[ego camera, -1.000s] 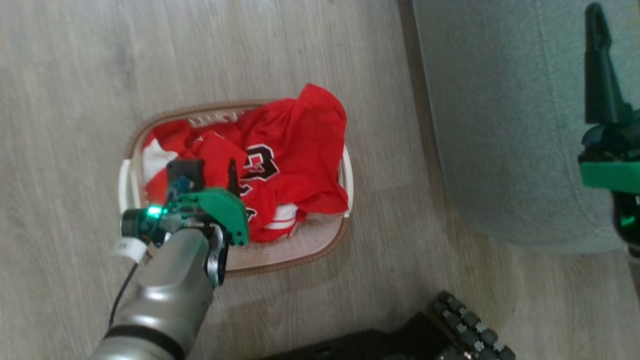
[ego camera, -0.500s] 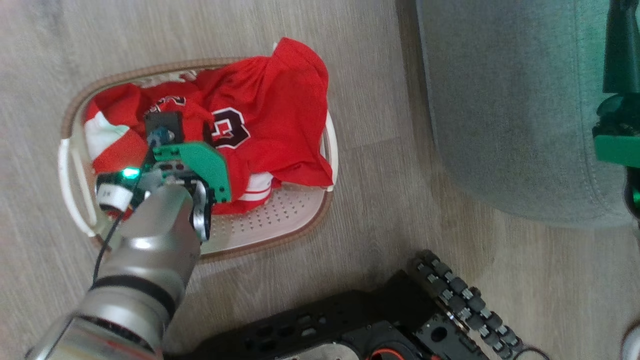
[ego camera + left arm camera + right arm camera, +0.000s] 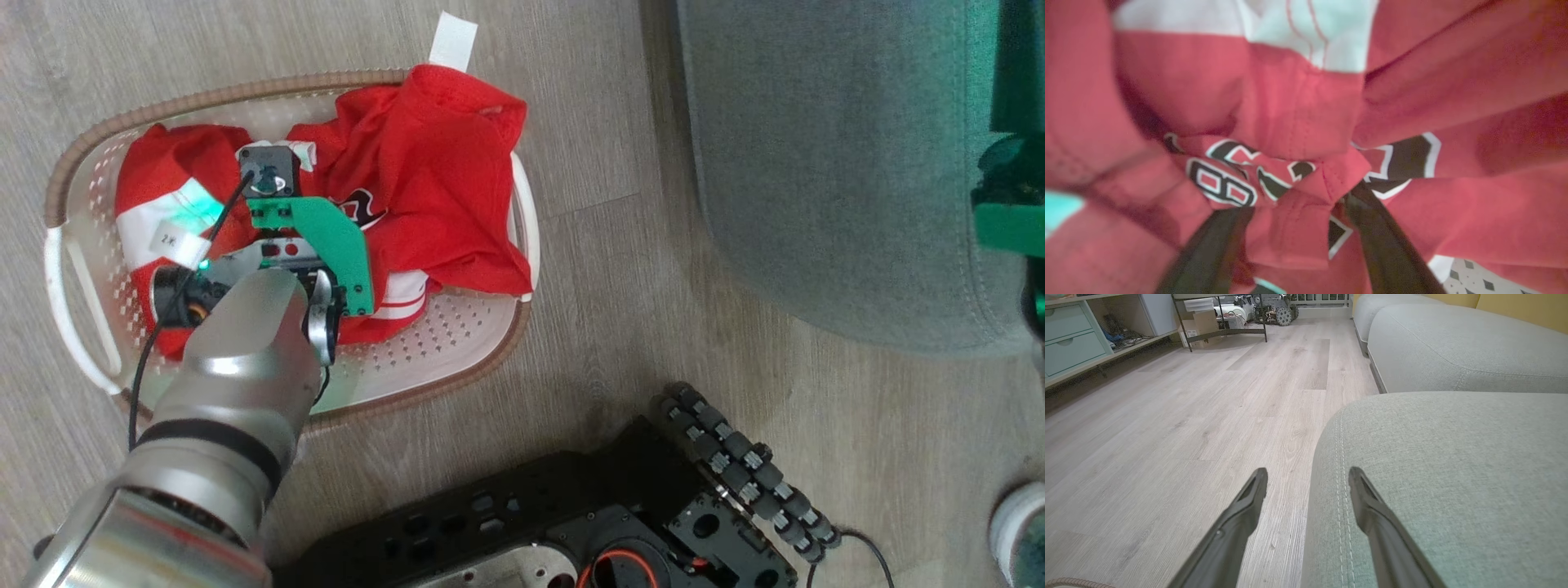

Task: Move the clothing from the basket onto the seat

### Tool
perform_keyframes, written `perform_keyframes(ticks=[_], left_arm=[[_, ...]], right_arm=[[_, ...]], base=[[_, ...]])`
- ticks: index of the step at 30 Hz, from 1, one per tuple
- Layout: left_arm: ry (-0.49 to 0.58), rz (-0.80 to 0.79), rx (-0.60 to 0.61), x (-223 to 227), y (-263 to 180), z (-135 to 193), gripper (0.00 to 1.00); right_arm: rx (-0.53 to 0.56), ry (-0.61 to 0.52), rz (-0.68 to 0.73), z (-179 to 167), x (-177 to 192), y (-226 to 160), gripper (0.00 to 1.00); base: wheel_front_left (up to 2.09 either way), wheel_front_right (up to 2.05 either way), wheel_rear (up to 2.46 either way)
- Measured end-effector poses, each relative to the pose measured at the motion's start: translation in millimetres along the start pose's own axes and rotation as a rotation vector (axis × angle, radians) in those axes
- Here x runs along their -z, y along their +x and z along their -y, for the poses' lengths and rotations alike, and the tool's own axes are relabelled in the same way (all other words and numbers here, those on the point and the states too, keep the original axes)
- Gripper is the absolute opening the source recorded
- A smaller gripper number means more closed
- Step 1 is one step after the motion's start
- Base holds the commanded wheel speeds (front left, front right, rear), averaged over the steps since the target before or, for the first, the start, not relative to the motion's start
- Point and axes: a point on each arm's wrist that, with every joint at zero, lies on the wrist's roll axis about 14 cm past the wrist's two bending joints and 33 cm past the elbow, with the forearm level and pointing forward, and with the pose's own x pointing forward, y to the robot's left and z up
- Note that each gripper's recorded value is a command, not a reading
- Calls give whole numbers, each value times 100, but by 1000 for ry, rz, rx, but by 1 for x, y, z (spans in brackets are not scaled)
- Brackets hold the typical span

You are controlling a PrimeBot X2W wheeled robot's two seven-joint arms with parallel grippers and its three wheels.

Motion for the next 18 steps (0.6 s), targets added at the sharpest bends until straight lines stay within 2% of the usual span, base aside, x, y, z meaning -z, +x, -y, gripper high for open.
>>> perform_keyframes(ticks=[2,3,11,18], left_arm=[[-2,14,4,-2,0,0,6],[1,20,1,-2,0,-2,0],[-7,83,10,-14,-12,-5,0],[6,184,30,-19,-47,-1,0]], right_arm=[[-3,2,0,-1,1,1,100],[-4,4,0,-1,1,1,100],[-19,13,28,-7,-10,2,100],[-35,18,102,-15,-49,-6,100]], base=[[0,0,0],[0,0,0],[0,0,0],[0,0,0]])
